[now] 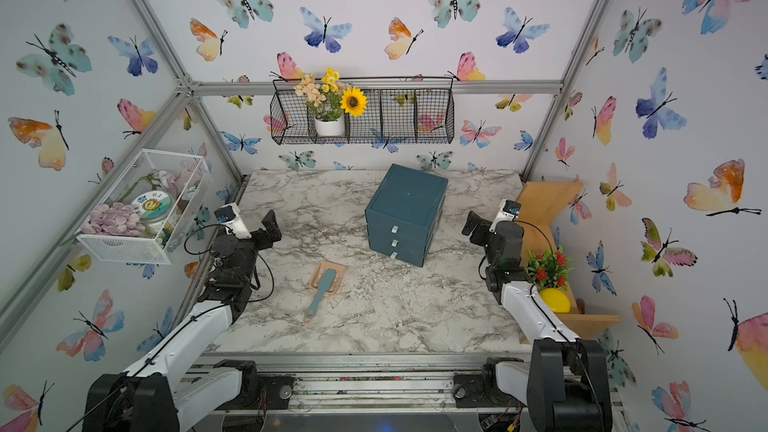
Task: Take the cookies out of the drawer
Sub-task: Open the drawer in the storage box.
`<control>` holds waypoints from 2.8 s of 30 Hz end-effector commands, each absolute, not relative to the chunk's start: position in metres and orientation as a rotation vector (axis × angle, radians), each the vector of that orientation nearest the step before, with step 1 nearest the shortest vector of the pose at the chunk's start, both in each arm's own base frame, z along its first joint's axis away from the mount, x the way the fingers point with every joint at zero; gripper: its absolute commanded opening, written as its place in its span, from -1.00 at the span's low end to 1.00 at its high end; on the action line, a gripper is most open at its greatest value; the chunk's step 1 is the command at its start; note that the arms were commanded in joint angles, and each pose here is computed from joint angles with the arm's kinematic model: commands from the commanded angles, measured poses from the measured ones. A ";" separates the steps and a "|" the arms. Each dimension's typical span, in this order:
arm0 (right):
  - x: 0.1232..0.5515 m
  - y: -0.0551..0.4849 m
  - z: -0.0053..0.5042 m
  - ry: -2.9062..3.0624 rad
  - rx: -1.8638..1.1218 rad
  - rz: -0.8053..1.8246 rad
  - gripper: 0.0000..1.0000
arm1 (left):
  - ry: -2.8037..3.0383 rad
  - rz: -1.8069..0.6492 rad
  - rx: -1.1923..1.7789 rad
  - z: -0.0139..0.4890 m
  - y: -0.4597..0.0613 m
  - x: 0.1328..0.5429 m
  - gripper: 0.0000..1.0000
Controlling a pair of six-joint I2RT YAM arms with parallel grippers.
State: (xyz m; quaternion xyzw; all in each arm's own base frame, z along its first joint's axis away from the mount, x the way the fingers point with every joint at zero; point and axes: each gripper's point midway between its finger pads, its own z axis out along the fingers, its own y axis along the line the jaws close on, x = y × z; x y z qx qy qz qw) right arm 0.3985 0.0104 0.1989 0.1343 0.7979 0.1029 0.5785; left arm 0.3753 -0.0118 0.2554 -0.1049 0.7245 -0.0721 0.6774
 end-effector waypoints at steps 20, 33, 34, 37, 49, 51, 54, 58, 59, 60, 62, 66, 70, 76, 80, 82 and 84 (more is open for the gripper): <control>0.402 0.039 0.202 2.019 0.297 0.431 0.93 | 1.740 -1.402 -0.276 0.253 -0.264 0.308 0.65; 0.464 0.075 0.202 2.095 0.139 0.603 0.84 | 1.731 -1.633 -0.253 0.254 -0.314 0.299 0.49; 0.466 0.078 0.201 2.098 0.128 0.621 0.83 | 1.730 -1.639 -0.253 0.254 -0.315 0.300 0.48; 0.472 0.085 0.200 2.101 0.100 0.666 0.81 | 1.740 -1.643 -0.252 0.252 -0.319 0.302 0.45; 0.476 0.118 0.203 2.096 -0.029 0.840 0.77 | 1.769 -1.645 -0.256 0.241 -0.328 0.308 0.37; 0.476 0.113 0.202 2.107 -0.020 0.798 0.77 | 1.768 -1.654 -0.254 0.242 -0.331 0.308 0.35; 0.476 0.093 0.202 2.122 0.047 0.645 0.80 | 1.775 -1.673 -0.237 0.242 -0.340 0.306 0.32; 0.465 0.064 0.216 2.079 0.135 0.467 0.82 | 1.760 -1.704 -0.230 0.244 -0.350 0.306 0.29; 0.461 0.059 0.222 2.060 0.151 0.436 0.82 | 1.750 -1.709 -0.235 0.245 -0.351 0.307 0.28; 0.456 0.056 0.228 2.041 0.159 0.417 0.82 | 1.744 -1.714 -0.240 0.245 -0.353 0.308 0.27; 0.446 0.053 0.237 2.007 0.159 0.402 0.81 | 1.735 -1.718 -0.254 0.243 -0.355 0.311 0.24; 0.427 0.049 0.252 1.967 0.160 0.390 0.80 | 1.743 -1.728 -0.296 0.236 -0.359 0.318 0.19; 0.413 0.048 0.263 1.941 0.175 0.403 0.79 | 1.737 -1.756 -0.332 0.227 -0.363 0.322 0.09; 0.396 0.051 0.281 1.898 0.165 0.440 0.77 | 1.719 -1.791 -0.347 0.226 -0.370 0.326 0.01; 0.384 0.052 0.284 1.886 0.159 0.452 0.76 | 1.705 -1.800 -0.350 0.229 -0.375 0.329 -0.05; 0.380 0.052 0.283 1.883 0.174 0.464 0.75 | 1.704 -1.802 -0.361 0.228 -0.376 0.331 -0.08; 0.376 0.054 0.285 1.873 0.186 0.496 0.74 | 1.701 -1.802 -0.385 0.226 -0.376 0.334 -0.14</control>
